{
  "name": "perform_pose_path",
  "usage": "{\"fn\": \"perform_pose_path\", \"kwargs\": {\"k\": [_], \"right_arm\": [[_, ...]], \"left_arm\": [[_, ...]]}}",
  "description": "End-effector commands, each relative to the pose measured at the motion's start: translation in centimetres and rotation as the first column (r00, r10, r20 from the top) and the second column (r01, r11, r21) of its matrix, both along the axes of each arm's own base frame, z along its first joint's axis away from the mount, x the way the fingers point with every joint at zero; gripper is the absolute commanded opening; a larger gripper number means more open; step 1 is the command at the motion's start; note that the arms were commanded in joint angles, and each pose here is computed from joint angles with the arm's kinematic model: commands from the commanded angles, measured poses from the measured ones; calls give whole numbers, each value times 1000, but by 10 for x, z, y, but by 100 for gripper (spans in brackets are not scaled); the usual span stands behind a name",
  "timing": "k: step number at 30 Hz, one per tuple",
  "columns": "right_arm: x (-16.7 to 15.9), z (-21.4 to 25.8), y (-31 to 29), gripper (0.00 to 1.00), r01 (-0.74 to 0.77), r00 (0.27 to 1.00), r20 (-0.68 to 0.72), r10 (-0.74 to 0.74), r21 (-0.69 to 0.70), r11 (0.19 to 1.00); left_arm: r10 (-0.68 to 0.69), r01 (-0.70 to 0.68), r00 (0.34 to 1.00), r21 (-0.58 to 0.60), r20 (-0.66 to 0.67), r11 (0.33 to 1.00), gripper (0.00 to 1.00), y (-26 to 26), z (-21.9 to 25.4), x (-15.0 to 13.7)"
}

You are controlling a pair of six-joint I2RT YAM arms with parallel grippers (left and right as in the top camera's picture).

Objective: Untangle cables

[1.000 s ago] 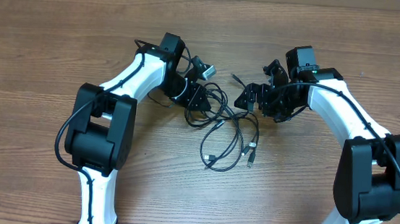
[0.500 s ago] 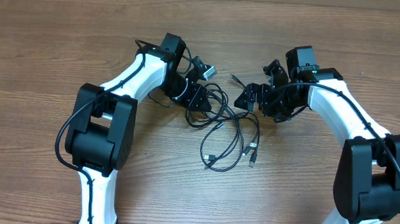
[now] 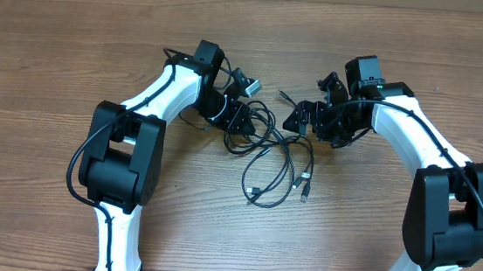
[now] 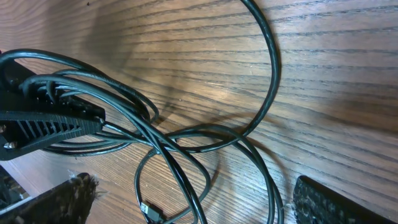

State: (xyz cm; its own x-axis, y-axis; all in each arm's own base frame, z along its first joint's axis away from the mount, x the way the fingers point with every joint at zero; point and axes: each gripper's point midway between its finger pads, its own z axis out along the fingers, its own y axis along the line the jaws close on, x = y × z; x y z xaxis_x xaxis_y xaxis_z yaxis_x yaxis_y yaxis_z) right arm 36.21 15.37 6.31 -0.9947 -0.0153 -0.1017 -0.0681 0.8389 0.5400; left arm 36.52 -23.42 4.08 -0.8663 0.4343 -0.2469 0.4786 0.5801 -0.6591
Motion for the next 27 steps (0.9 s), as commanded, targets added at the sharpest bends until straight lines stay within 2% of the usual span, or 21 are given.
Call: {"fn": "perform_pose_path", "kwargs": {"k": [1, 27], "right_arm": [[5, 2, -1, 100, 0, 1000, 17, 0, -4, 1000], [9, 3, -1, 100, 0, 999, 32, 0, -2, 1000]], "left_arm": [[-25, 25, 999, -12, 30, 1000, 4, -6, 3, 4], [-22, 22, 999, -14, 34, 1000, 4, -6, 4, 5]]}}
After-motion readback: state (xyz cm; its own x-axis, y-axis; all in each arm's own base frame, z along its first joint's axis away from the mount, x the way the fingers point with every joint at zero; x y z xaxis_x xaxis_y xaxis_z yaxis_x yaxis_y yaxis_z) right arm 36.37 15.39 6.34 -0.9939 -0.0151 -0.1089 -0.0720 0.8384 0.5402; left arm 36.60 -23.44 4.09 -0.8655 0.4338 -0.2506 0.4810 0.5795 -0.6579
